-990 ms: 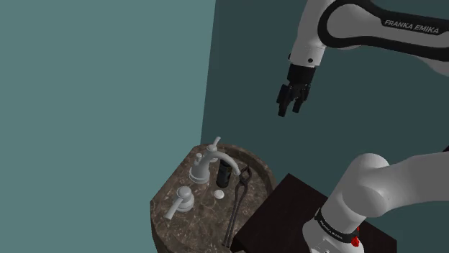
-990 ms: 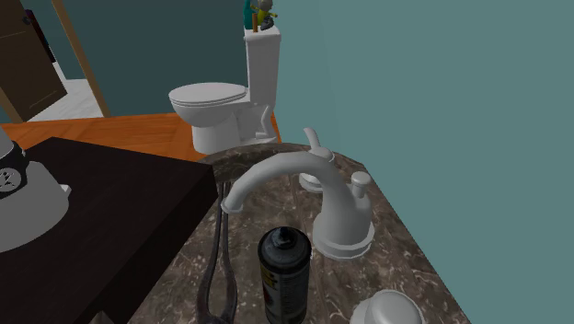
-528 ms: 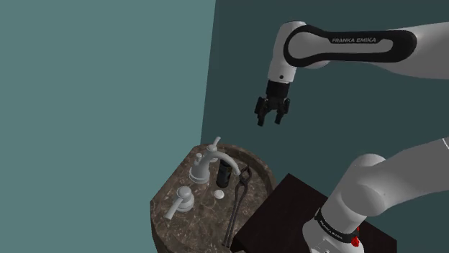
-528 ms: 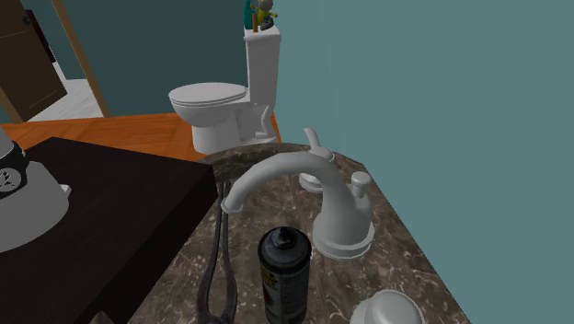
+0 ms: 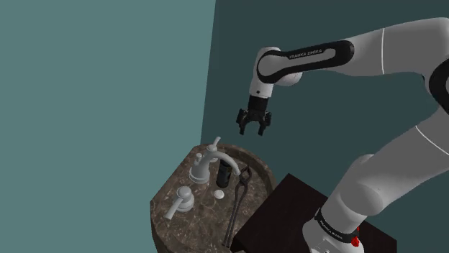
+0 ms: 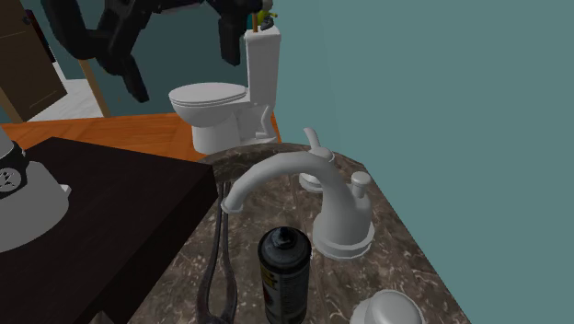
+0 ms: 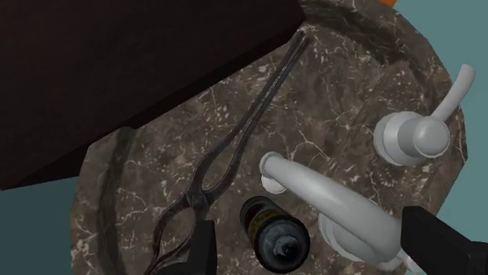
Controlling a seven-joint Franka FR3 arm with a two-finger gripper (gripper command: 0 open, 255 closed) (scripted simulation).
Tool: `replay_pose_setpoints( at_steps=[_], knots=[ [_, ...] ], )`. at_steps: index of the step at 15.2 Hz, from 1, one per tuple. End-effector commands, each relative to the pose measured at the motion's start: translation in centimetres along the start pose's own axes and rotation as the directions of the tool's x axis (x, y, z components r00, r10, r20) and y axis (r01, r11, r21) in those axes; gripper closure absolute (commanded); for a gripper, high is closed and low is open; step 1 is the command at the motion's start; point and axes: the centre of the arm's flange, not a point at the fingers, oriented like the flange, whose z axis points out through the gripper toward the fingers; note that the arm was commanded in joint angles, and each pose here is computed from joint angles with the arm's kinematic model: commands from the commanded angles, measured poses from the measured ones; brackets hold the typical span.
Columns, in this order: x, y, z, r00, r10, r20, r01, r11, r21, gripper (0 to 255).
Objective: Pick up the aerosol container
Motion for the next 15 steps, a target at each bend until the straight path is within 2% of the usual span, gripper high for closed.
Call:
replay_pose_setpoints(
  at_steps=[1, 8, 15],
  knots=[
    [2.2, 0.2, 2.3, 0.999, 0.046, 0.017, -0.046, 0.999, 0.018, 0],
    [9.3, 0.6, 9.3, 0.977, 0.195, 0.087, -0.202, 0.977, 0.071, 0],
    [15.8, 1.6, 16.6, 0.928, 0.335, 0.163, -0.354, 0.928, 0.112, 0]
  ],
)
